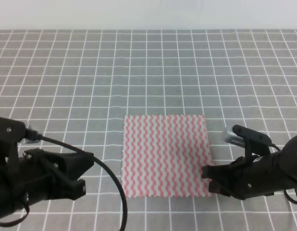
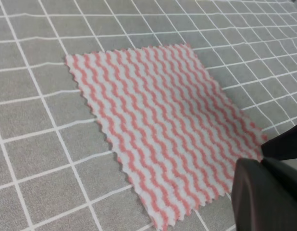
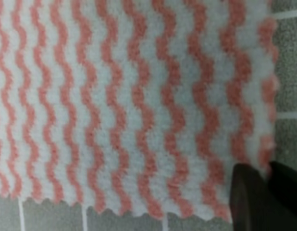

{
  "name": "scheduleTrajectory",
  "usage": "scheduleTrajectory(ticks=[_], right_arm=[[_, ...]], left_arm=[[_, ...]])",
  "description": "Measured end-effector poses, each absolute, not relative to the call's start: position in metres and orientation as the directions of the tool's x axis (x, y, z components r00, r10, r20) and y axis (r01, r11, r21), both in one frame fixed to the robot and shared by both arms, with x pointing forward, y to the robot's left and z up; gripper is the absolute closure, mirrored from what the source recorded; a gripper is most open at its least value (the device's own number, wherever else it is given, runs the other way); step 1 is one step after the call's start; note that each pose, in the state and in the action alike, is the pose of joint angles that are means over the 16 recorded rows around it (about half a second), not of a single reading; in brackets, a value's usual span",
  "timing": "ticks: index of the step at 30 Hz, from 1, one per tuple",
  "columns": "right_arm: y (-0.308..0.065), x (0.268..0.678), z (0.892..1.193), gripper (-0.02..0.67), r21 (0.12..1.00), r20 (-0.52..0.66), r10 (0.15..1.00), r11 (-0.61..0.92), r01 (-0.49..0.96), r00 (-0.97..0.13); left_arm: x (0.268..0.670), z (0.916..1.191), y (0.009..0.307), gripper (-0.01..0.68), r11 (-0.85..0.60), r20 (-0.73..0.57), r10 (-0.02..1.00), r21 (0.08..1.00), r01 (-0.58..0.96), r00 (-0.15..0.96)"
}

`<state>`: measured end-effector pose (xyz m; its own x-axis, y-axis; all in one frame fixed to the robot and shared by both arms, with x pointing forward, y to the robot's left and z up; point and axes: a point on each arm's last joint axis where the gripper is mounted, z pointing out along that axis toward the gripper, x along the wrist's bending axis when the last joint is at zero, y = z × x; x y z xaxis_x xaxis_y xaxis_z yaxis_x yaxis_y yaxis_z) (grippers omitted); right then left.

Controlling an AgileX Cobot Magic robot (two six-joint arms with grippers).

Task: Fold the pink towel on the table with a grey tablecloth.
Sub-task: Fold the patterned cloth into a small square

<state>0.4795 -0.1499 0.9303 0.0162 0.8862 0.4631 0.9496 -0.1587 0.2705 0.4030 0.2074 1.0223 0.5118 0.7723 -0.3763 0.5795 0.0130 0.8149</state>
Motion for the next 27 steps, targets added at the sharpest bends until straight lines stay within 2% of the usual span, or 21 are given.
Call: scheduleTrajectory(ticks=[7,19,27], right_arm=[[-0.149,0.481,0.932,0.658,0.28,0.46,0.888,-0.147,0.949,0.002],[-0.142,0.498,0.951,0.663,0.369,0.472,0.88,-0.139,0.919,-0.057],[-0.136,0.513,0.959,0.663,0.421,0.473,0.877,-0.144,0.895,-0.082]], left_arm=[[0.402,1.022,0.207,0.675,-0.016,-0.35,0.769,0.826,0.564,0.535],[0.404,1.015,0.203,0.675,-0.208,-0.18,0.724,0.864,0.459,0.666],[0.412,1.0,0.184,0.675,-0.318,-0.114,0.649,0.858,0.404,0.752]])
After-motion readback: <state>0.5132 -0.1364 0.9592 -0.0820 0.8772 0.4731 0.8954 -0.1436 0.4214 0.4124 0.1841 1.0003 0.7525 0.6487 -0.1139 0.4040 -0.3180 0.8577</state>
